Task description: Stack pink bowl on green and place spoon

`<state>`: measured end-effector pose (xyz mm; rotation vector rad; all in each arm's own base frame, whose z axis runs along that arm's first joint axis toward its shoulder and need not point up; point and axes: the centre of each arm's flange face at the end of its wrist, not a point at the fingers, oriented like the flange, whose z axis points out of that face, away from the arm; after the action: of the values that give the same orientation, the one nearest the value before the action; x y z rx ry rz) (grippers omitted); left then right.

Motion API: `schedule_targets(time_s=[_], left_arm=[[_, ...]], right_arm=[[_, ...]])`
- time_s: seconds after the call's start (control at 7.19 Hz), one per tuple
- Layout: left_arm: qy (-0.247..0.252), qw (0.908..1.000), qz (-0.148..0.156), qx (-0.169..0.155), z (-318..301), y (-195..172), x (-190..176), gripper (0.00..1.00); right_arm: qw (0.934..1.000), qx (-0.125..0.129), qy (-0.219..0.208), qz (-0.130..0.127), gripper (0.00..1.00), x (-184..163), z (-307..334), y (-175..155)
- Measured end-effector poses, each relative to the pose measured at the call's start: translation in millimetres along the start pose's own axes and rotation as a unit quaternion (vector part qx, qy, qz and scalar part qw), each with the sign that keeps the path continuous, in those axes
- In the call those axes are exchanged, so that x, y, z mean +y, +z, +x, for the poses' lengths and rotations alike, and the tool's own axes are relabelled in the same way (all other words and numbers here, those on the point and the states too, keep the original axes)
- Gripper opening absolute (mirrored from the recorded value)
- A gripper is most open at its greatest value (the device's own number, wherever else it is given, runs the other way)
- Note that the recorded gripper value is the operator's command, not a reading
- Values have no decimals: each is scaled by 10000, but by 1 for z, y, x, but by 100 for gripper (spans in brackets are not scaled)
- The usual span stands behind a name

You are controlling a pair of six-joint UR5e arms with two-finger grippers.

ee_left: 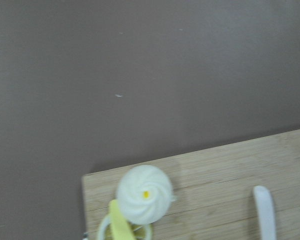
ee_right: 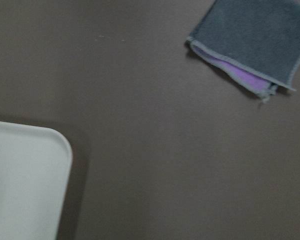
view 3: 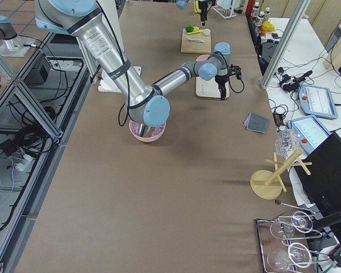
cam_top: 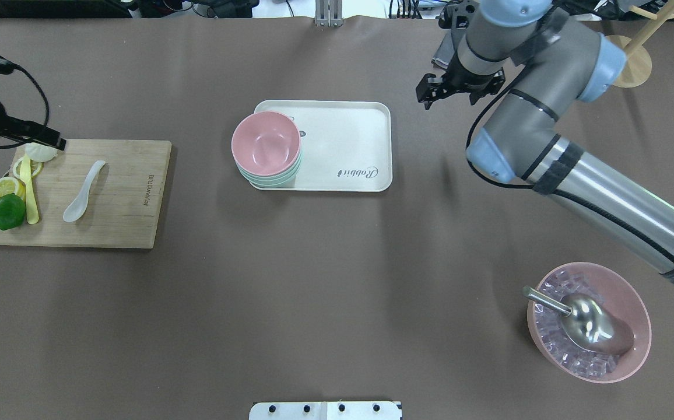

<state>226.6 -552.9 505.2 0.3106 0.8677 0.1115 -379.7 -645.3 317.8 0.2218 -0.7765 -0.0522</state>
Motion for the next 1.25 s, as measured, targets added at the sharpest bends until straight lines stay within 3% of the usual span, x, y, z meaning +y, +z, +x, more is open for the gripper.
schedule_targets(time_s=[0.42,0.56,0.7,0.83,1.25], left_arm=[[98,9997,-108,-183,47,47,14,94],[109,9996,-140,-233,46,52,18,81],[110,9995,-161,-259,43,55,21,58],[111,9994,-175,-268,42,55,24,43],[138,9994,-185,-251,40,58,29,40]], right_arm=[[9993,-1,-351,-107,100,10,162,-38],[9993,27,-354,-106,100,17,195,-46],[9995,45,-310,-90,100,23,219,-53],[9995,55,-295,-90,100,33,245,-61],[9992,129,-366,-107,100,55,301,-72]])
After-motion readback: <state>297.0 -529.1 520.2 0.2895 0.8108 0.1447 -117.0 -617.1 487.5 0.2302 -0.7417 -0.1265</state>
